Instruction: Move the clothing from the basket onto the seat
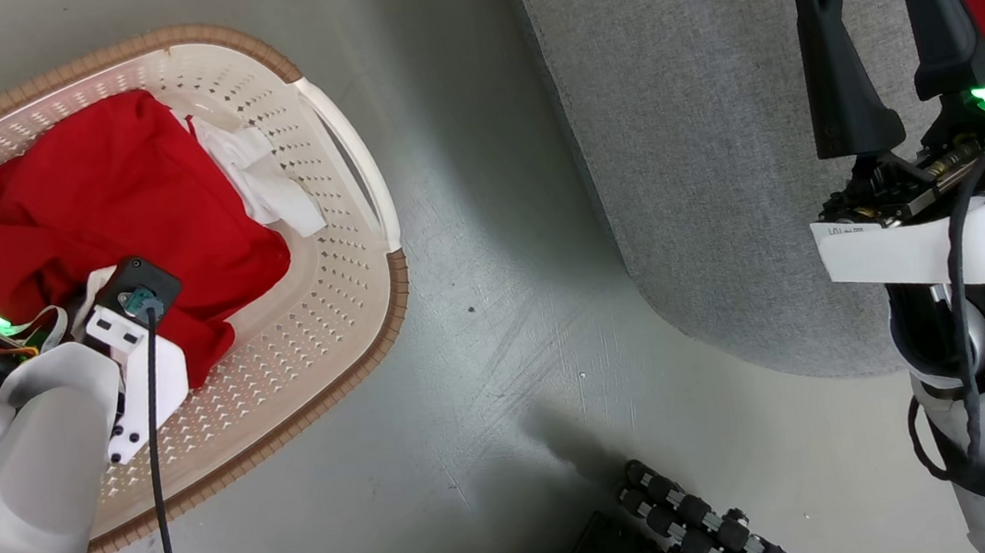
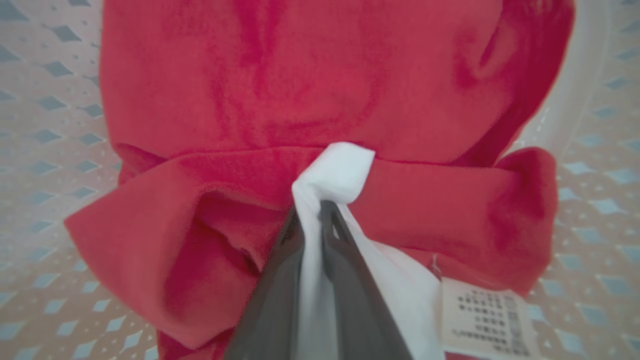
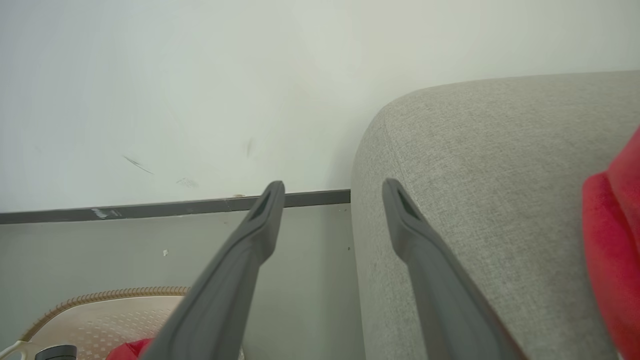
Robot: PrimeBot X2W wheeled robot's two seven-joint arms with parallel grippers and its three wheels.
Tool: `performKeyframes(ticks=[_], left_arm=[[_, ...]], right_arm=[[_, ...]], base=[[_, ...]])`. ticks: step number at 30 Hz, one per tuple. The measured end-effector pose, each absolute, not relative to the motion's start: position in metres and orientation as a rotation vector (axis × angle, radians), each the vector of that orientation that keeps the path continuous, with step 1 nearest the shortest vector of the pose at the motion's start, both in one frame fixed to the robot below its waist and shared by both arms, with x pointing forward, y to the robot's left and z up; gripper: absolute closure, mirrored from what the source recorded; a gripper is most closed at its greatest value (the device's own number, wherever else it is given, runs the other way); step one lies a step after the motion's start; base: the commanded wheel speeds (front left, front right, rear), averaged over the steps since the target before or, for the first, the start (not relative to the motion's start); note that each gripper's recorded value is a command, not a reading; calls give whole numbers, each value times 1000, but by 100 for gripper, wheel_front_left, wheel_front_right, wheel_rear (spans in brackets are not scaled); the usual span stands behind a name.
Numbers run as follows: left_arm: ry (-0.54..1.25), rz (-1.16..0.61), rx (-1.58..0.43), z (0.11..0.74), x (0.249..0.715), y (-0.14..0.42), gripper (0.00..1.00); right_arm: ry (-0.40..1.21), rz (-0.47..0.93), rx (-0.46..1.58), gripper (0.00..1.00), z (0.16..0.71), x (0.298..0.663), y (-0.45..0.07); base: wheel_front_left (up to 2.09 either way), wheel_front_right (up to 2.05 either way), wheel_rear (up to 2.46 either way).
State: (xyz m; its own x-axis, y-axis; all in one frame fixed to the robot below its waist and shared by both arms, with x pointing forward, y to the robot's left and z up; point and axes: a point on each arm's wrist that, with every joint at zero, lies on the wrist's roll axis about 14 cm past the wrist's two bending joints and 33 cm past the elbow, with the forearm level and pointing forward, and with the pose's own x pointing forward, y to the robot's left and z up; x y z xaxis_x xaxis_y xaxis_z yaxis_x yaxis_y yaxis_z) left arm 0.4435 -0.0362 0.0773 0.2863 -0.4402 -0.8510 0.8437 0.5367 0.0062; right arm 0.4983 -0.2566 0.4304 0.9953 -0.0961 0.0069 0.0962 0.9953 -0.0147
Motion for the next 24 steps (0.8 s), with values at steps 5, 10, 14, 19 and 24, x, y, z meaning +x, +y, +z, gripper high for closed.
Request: performKeyframes(ticks=[5,10,14,19,24], left_arm=[[926,-913,515,77,443,-37,100],[883,-906,452,89,450,-50,100],[822,-903,390,104,458,-64,100],[743,-881,310,127,472,-75,100],[669,-851,232,152,483,-81,100]], right_arm=[[1,-106,-13,0,429,497,-260],[-6,-109,-13,0,431,499,-261],[-24,-104,-9,0,436,502,-260],[-37,-107,-2,0,441,502,-261],[-52,-110,5,0,446,503,-261]], base=[[0,0,0],[0,0,0],[0,0,0],[0,0,0],[0,0,0]])
